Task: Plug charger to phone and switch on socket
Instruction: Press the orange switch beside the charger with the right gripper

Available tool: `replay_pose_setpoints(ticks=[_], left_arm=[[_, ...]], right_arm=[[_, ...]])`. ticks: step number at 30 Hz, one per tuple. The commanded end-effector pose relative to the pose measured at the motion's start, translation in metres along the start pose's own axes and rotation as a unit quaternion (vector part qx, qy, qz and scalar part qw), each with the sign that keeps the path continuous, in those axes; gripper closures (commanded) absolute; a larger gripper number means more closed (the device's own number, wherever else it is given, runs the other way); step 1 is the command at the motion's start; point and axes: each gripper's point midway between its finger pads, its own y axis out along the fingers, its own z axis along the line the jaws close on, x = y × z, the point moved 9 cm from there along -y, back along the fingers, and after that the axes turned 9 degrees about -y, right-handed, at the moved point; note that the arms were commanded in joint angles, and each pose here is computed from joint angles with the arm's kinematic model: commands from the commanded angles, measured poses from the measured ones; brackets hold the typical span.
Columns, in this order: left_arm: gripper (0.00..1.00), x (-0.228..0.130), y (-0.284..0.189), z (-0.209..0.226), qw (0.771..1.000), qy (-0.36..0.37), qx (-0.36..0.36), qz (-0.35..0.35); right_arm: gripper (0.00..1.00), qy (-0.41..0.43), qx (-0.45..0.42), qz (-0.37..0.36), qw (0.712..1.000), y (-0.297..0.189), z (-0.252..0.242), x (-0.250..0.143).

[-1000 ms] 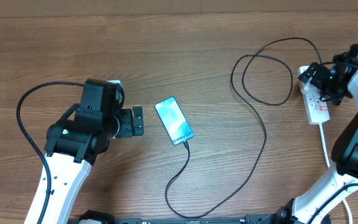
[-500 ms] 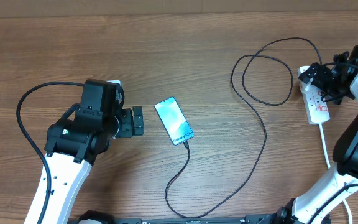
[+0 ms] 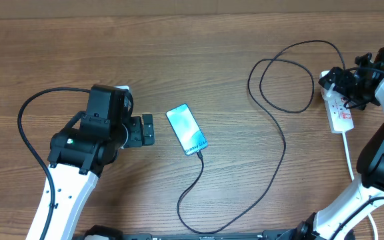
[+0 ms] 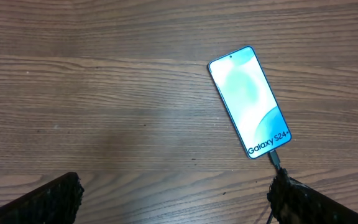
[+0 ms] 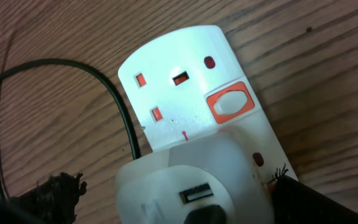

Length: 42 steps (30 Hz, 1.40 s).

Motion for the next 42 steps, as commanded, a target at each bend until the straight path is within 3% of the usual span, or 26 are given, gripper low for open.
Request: replay_pose_setpoints(ticks=[1,19,42], left_arm=[[0.00,0.0045,-0.0041,0.0004,1.000,0.008,0.003,-0.011],[0.00,0.0045,-0.0041,0.0004,1.000,0.008,0.003,-0.011],[0.00,0.0045,-0.0041,0.0004,1.000,0.008,0.003,-0.011]], right_arm=[[0.00,0.007,0.030,0.020,0.999,0.0092,0.0068,-0.0061],[0.00,0.002,0.079,0.029,0.996,0.0092,0.0145,-0.0097],[0.00,0.008,0.080,0.044,0.996,0.0122,0.0138,-0.0148]])
